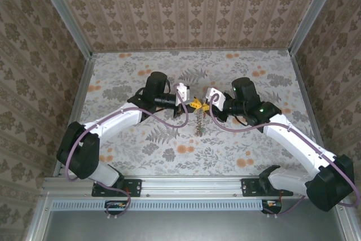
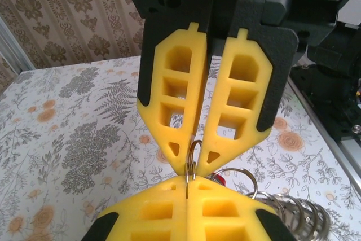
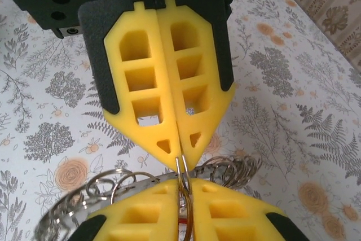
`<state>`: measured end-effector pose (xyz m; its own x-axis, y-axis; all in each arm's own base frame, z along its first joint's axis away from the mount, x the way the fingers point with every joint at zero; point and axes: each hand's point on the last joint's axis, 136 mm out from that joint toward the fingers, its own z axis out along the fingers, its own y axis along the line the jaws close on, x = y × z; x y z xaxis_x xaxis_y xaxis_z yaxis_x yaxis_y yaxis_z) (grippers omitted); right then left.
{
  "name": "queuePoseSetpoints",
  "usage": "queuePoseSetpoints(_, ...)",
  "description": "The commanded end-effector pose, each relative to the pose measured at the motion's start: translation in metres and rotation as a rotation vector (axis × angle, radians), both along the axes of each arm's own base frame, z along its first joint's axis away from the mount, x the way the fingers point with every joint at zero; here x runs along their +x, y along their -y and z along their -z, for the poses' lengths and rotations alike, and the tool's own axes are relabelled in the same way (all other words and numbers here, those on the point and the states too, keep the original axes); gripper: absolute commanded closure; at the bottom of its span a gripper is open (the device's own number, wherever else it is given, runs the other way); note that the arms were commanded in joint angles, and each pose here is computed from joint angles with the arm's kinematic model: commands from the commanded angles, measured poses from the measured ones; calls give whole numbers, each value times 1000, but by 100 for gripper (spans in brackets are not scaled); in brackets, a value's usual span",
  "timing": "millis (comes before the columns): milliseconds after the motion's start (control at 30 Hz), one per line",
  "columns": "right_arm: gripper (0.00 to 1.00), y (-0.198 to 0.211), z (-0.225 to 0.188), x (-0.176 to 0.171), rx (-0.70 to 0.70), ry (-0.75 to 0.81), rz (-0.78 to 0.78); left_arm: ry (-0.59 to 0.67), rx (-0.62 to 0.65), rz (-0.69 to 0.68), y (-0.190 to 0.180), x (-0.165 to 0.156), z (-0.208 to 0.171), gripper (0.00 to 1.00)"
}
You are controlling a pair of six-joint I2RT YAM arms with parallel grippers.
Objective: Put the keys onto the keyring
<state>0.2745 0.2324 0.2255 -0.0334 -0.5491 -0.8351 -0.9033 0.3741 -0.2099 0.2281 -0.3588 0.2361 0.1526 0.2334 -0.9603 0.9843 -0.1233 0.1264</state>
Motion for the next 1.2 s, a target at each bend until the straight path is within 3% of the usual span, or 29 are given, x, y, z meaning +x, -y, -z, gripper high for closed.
queuePoseSetpoints(0,84,-2,-1,2,48,11,-2,3,-89,53,1,-5,-19,100)
queuePoseSetpoints(267,84,-3,-11,6,115,18,2,-8,-108,68,0,-9,-18,100)
queuePoseSetpoints(500,100,-3,-12,7,126,2,9,-8,-111,66,-1,-10,-19,100)
queuePoseSetpoints(600,100,-1,-14,8,117,-7,22,2,-88,49,-1,-9,-15,100)
queuePoseSetpoints(833,100,1,-16,7,80,-29,27,48,-22,-18,-5,-3,-7,77)
queuePoseSetpoints(1167,100,0,-14,5,39,-30,22,82,33,-23,1,-1,-6,74)
